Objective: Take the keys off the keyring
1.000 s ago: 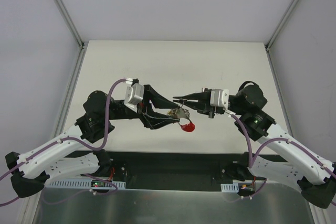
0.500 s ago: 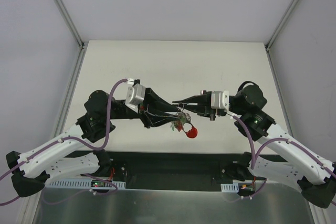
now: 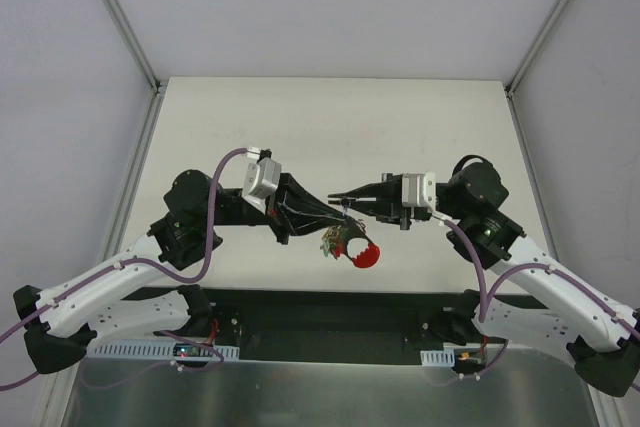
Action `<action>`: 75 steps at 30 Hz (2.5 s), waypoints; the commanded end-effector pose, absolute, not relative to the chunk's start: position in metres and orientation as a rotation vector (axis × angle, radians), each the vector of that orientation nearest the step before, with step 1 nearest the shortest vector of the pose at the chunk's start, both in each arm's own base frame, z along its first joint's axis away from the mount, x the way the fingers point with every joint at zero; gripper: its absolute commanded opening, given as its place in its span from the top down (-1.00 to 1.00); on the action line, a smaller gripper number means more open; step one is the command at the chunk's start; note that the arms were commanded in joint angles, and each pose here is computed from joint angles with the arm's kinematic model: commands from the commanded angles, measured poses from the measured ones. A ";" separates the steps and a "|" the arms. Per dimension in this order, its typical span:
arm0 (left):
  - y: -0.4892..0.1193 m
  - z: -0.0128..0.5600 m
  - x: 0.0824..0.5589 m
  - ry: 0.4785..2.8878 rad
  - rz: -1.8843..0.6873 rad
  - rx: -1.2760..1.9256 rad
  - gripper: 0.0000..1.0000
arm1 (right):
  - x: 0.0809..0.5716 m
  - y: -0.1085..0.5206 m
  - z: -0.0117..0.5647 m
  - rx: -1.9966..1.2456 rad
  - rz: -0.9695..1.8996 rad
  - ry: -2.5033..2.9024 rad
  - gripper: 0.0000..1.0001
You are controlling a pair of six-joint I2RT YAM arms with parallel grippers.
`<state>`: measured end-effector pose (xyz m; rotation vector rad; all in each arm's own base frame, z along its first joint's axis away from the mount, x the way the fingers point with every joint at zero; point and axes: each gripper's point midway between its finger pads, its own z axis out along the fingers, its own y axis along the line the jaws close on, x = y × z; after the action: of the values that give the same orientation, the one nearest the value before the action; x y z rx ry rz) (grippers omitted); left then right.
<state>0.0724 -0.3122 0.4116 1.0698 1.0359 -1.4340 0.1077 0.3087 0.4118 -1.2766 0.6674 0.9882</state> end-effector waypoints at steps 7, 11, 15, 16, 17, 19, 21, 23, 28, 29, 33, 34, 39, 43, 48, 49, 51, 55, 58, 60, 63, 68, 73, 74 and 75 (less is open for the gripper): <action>-0.316 0.430 0.086 1.049 -1.407 0.980 1.00 | 0.109 0.294 0.436 -1.248 0.857 0.608 0.96; -0.318 0.424 0.105 1.151 -1.354 0.905 1.00 | 0.117 0.291 0.434 -1.264 0.771 0.634 0.95; -0.321 0.418 0.114 1.224 -1.339 0.868 1.00 | 0.120 0.289 0.426 -1.313 0.716 0.657 0.90; -0.321 0.418 0.117 1.233 -1.333 0.859 1.00 | 0.121 0.289 0.426 -1.320 0.695 0.653 0.90; -0.322 0.416 0.118 1.245 -1.334 0.853 1.00 | 0.123 0.288 0.425 -1.320 0.676 0.661 0.90; -0.323 0.415 0.121 1.266 -1.329 0.837 1.00 | 0.124 0.286 0.422 -1.334 0.654 0.670 0.85; -0.324 0.413 0.123 1.279 -1.323 0.830 1.00 | 0.123 0.285 0.424 -1.335 0.625 0.659 0.79; -0.325 0.411 0.125 1.297 -1.317 0.829 1.00 | 0.124 0.285 0.421 -1.349 0.604 0.659 0.77; -0.326 0.408 0.130 1.328 -1.306 0.813 1.00 | 0.129 0.284 0.420 -1.380 0.538 0.660 0.61; -0.327 0.405 0.130 1.340 -1.302 0.815 1.00 | 0.132 0.284 0.420 -1.380 0.521 0.665 0.61; -0.327 0.400 0.133 1.365 -1.288 0.814 1.00 | 0.132 0.284 0.422 -1.399 0.495 0.648 0.64; -0.327 0.397 0.134 1.370 -1.281 0.816 1.00 | 0.132 0.284 0.422 -1.405 0.490 0.644 0.67; -0.326 0.391 0.143 1.400 -1.230 0.800 1.00 | 0.130 0.283 0.422 -1.434 0.473 0.639 0.61; -0.327 0.387 0.148 1.420 -1.209 0.788 1.00 | 0.129 0.282 0.418 -1.455 0.465 0.650 0.59; -0.327 0.382 0.155 1.442 -1.177 0.766 1.00 | 0.129 0.281 0.409 -1.497 0.455 0.673 0.72; -0.326 0.381 0.157 1.447 -1.170 0.759 1.00 | 0.129 0.280 0.410 -1.498 0.453 0.677 0.73; -0.326 0.380 0.160 1.456 -1.160 0.748 1.00 | 0.129 0.279 0.406 -1.511 0.452 0.700 0.67; -0.329 0.376 0.162 1.473 -1.163 0.746 1.00 | 0.125 0.276 0.405 -1.529 0.452 0.692 0.60; -0.330 0.374 0.163 1.481 -1.160 0.744 1.00 | 0.126 0.275 0.405 -1.525 0.443 0.696 0.63; -0.330 0.374 0.163 1.480 -1.162 0.743 1.00 | 0.127 0.275 0.404 -1.531 0.435 0.700 0.67; -0.332 0.377 0.161 1.470 -1.182 0.752 1.00 | 0.127 0.275 0.405 -1.526 0.433 0.696 0.97; -0.333 0.384 0.148 1.412 -1.248 0.780 1.00 | 0.134 0.277 0.411 -1.481 0.414 0.712 0.98; -0.333 0.387 0.138 1.372 -1.291 0.812 1.00 | 0.137 0.283 0.410 -1.466 0.450 0.752 0.98; -0.334 0.387 0.137 1.370 -1.298 0.815 1.00 | 0.137 0.285 0.409 -1.464 0.459 0.753 0.98; -0.334 0.387 0.136 1.367 -1.306 0.822 1.00 | 0.137 0.287 0.409 -1.462 0.467 0.756 0.98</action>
<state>0.1381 -0.3332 0.3620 0.8383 1.4795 -1.2627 0.1531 0.2718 0.3643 -1.5504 0.8753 0.3679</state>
